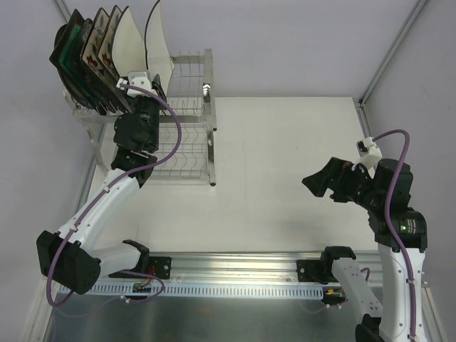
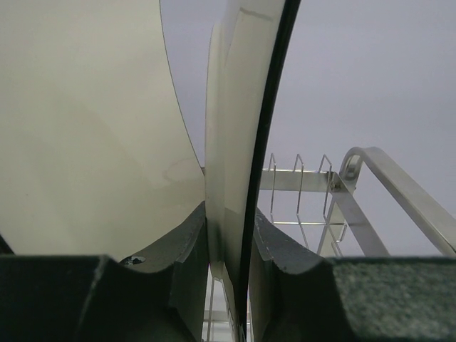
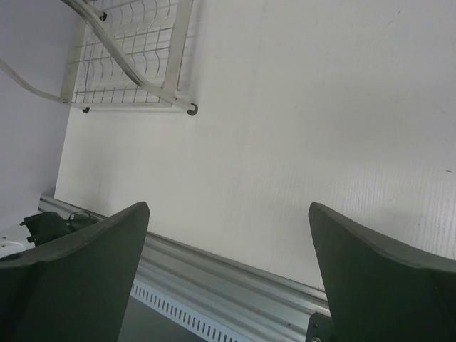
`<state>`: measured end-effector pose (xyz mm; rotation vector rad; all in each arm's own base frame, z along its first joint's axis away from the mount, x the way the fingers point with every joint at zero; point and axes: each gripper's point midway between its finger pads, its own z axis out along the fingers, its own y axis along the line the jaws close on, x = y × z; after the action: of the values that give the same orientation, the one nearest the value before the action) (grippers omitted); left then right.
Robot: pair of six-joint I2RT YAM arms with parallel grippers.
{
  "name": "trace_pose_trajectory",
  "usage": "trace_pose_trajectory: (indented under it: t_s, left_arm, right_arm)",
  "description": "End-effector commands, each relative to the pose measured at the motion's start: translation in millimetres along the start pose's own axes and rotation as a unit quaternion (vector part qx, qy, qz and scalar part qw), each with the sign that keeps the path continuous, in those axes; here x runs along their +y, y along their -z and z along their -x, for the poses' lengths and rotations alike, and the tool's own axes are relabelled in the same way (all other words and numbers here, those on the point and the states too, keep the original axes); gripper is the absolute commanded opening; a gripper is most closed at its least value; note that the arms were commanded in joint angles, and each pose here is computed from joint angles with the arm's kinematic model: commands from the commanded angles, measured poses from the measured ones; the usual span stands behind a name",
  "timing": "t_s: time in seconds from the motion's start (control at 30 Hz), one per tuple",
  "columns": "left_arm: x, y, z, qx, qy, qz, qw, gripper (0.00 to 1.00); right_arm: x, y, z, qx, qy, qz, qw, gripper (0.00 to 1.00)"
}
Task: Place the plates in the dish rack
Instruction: Insert the plate into the dish rack
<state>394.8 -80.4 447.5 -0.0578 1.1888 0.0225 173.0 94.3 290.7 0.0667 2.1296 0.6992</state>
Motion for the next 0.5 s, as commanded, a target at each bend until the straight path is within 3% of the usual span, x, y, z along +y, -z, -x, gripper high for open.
trace_pose_trajectory:
  t_s: [0.0,0.13,0.47]
  left_arm:
    - [20.5,5.9,7.4,-0.004,0.002,0.037,0.999,0.26]
    - [20.3,7.1,7.4,-0.003,0.002,0.036,0.999,0.27]
    - [29.3,13.7,12.4,-0.005,0.005,0.051,0.999,0.41]
  right_arm:
    - [0.6,2.3,-0.9,-0.002,0.011,0.001,1.0,1.0]
    - [0.7,2.7,-1.3,-0.003,0.011,0.001,1.0,1.0]
    - [1.2,3.6,-1.5,-0.005,0.012,0.002,1.0,1.0]
